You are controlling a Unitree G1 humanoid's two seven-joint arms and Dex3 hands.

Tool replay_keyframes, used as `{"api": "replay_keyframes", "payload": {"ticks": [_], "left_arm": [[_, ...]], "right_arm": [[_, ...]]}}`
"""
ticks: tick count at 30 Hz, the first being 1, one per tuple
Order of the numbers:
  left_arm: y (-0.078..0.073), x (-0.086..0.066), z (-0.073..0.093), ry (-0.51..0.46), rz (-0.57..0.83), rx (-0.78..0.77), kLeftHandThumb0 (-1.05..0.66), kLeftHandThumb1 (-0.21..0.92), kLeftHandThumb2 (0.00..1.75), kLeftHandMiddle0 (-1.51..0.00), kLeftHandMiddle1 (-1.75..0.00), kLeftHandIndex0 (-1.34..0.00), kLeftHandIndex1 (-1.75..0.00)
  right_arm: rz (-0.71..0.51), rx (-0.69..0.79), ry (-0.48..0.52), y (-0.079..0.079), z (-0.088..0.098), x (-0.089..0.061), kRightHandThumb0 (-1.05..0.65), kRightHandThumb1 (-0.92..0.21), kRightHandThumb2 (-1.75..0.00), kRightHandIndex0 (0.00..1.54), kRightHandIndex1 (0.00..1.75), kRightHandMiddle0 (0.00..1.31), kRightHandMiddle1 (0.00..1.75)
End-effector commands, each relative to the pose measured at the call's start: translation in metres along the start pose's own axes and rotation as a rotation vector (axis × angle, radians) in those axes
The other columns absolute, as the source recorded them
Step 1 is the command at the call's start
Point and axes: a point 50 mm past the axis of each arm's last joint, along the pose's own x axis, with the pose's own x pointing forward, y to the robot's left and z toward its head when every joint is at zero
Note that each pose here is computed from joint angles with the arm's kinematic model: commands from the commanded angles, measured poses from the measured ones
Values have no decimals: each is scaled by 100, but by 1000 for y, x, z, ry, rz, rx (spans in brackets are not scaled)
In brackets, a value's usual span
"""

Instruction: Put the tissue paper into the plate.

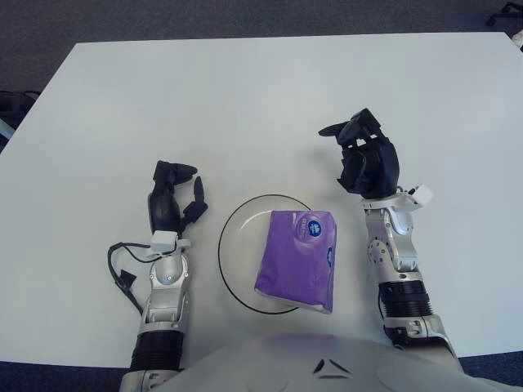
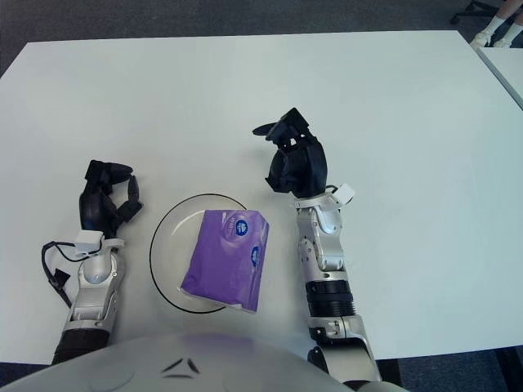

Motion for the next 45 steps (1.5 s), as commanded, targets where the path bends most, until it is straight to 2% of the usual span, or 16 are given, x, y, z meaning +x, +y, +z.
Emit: {"api": "replay_keyframes", "payload": {"ticks": [1, 4, 10, 18, 25, 36, 45], "left_arm": [[3, -30, -41, 202, -13, 49, -39, 66, 89, -55, -175, -35, -175], [3, -30, -40, 200, -14, 46, -39, 66, 89, -55, -175, -35, -175], [2, -31, -38, 200, -13, 45, -38, 66, 89, -55, -175, -35, -175], [1, -30, -37, 197, -25, 52, -39, 66, 90, -55, -175, -35, -175], [1, -30, -35, 184, -31, 49, -39, 65, 90, -54, -175, -35, -175], [2, -32, -31, 169, -25, 39, -39, 66, 89, -53, -175, -35, -175], [2, -35, -29, 169, -25, 32, -38, 67, 88, -53, -175, -34, -175]], "right_arm": [[-92, -31, 38, -5, -3, -10, -47, -35, -128, 90, 173, 58, 175], [-179, -59, 98, -4, -9, -17, -47, -35, -128, 93, 174, 58, 175], [-307, -79, 185, -2, -19, -27, -45, -40, -122, 86, 175, 55, 175], [-388, -80, 235, -4, -33, -29, -44, -44, -117, 77, 173, 52, 175], [-465, -78, 322, -13, -51, -39, -43, -50, -110, 68, 168, 47, 175], [-498, -67, 386, -22, -67, -50, -41, -55, -103, 66, 163, 43, 175], [-480, -161, 442, -27, -80, -59, -41, -57, -100, 68, 160, 42, 175]]}}
